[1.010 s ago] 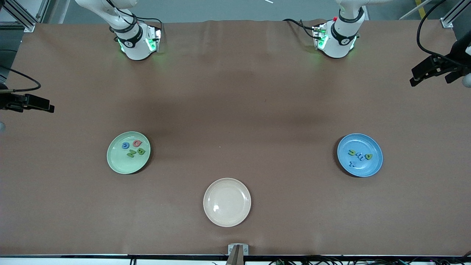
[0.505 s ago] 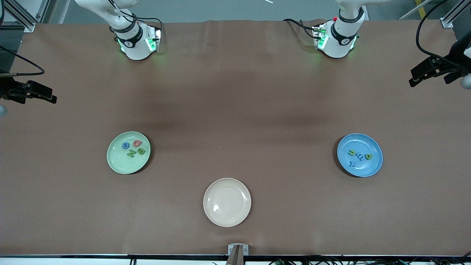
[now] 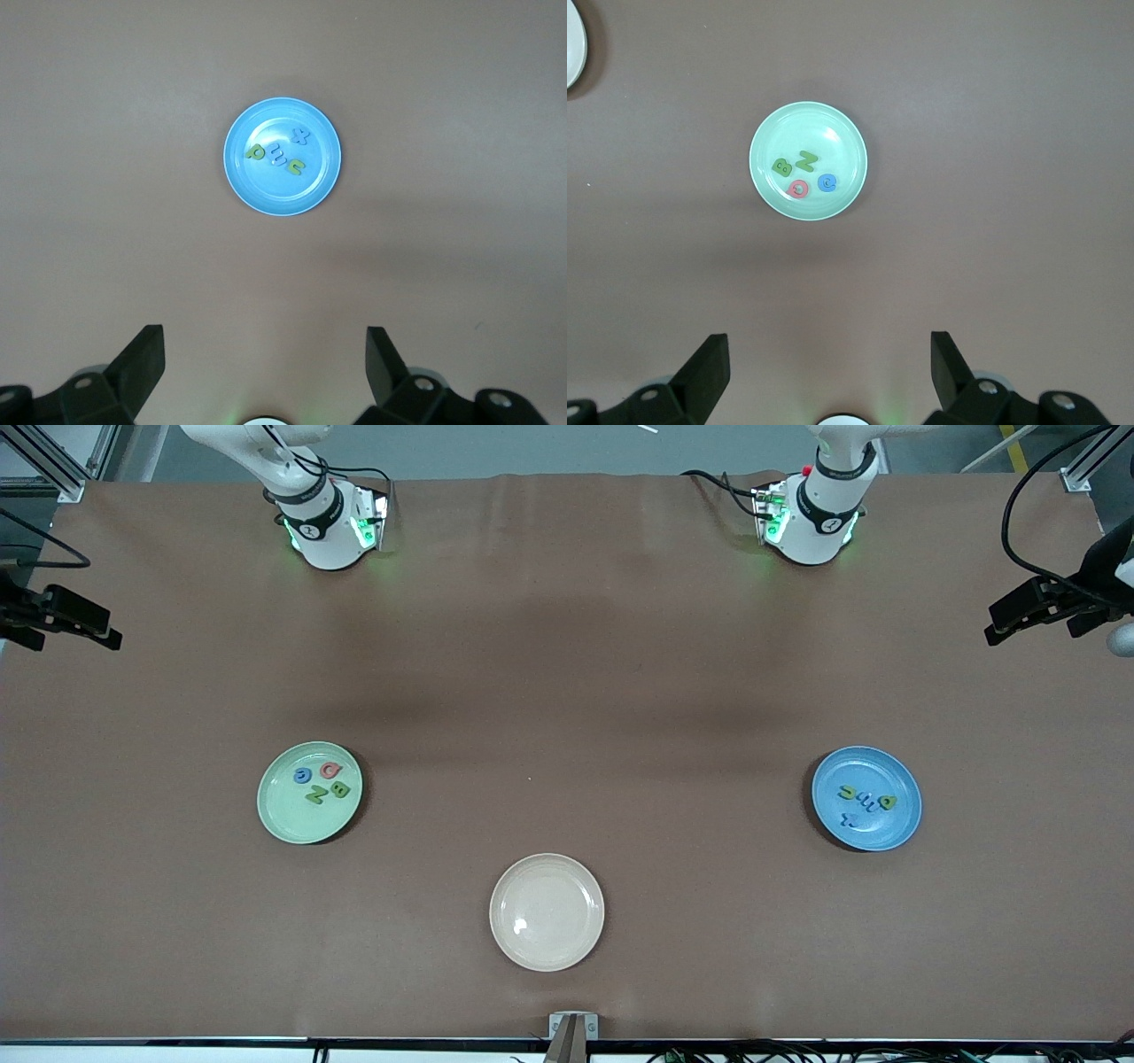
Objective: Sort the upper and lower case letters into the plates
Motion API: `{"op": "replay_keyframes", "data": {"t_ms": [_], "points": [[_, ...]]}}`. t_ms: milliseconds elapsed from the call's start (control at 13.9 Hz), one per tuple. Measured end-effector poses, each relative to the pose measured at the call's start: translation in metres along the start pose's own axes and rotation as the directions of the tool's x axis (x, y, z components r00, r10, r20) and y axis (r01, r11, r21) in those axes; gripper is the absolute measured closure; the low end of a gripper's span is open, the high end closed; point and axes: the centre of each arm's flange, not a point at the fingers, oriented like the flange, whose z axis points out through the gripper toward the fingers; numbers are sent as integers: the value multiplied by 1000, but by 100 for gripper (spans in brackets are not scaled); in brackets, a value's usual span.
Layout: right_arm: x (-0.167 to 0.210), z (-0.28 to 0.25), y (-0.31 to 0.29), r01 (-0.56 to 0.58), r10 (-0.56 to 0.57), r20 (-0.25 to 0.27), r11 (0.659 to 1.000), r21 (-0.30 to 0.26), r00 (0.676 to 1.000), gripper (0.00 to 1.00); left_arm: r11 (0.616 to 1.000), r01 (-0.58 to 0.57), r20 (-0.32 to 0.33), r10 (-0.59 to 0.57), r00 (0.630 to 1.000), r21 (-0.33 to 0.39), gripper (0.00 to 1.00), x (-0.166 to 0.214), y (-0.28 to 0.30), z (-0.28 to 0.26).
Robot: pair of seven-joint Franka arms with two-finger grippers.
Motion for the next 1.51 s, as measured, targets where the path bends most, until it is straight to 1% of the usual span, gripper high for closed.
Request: {"op": "replay_keyframes", "data": {"t_ms": [433,1010,1514], "points": [[-7,-5,6,-11,11,-10,1000,2,1000,0,1000,0,-1,0,1000,0,0,0,0,0],[-10,3,11,-21,21,9,1000,5,1000,0,1000,-4,-2,4,1000,0,0,0,2,0],[-11,1,3,-5,5,-4,1000,2,1000,0,1000,-1,-27,1,1000,-3,0,0,0,-10]]}}
